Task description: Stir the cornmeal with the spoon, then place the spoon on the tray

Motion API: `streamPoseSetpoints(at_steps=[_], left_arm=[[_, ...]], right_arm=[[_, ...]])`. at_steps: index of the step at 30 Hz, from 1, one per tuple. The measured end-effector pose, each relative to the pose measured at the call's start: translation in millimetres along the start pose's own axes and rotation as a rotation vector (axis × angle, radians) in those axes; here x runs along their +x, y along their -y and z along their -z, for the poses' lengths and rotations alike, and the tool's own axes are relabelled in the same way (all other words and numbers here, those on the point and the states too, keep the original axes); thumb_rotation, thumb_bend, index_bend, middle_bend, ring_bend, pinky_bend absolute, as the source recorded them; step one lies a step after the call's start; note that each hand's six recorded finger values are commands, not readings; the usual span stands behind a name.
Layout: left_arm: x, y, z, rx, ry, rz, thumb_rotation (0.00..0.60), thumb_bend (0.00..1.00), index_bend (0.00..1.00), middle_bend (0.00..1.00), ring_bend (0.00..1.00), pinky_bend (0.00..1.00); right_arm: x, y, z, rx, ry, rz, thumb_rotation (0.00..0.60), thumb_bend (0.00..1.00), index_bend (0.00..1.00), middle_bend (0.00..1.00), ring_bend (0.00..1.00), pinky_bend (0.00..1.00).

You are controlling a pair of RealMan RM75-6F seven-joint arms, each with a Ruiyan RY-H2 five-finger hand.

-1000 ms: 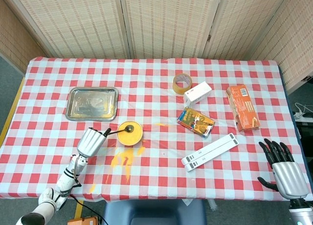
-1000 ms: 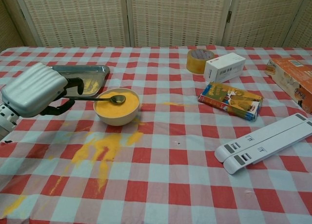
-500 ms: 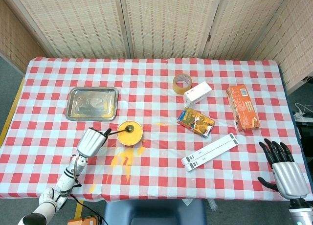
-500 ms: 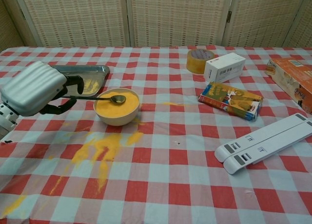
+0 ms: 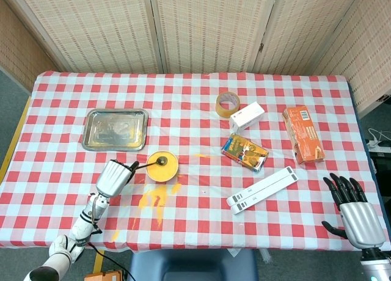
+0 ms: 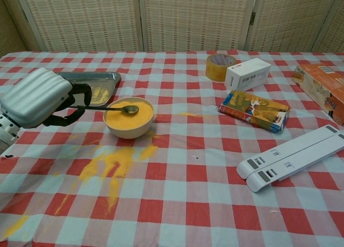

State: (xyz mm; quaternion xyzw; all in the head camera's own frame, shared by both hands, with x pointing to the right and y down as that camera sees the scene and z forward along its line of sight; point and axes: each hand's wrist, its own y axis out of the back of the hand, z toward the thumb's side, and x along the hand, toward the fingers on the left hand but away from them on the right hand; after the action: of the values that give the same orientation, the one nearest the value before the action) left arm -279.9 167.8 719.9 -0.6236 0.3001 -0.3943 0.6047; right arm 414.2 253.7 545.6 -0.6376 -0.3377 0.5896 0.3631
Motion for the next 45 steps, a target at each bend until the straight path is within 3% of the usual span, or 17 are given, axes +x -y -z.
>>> streamPoseSetpoints(at_steps=[16, 35, 45], left_arm=[[-0.4, 0.7, 1.1, -0.019, -0.004, 0.004, 0.6, 0.44, 0.6, 1.0, 1.0, 1.0], [-2.6, -3.0, 8.4, -0.142, -0.044, -0.009, 0.6, 0.68, 0.82, 1.0, 1.0, 1.0], [-3.1, -3.0, 16.8, -0.189, -0.067, 0.003, 0.6, 0.75, 0.85, 1.0, 1.0, 1.0]], right_arm=[[-0.5, 0.9, -0.1, 0.001, 0.001, -0.003, 0.6, 0.05, 0.0, 0.0, 0.0, 0.0], [-0.1, 0.8, -0.3, 0.003, 0.0, -0.001, 0.6, 0.05, 0.0, 0.0, 0.0, 0.0], [-0.6, 1.0, -0.1, 0.004, 0.003, -0.001, 0.6, 0.05, 0.0, 0.0, 0.0, 0.0]])
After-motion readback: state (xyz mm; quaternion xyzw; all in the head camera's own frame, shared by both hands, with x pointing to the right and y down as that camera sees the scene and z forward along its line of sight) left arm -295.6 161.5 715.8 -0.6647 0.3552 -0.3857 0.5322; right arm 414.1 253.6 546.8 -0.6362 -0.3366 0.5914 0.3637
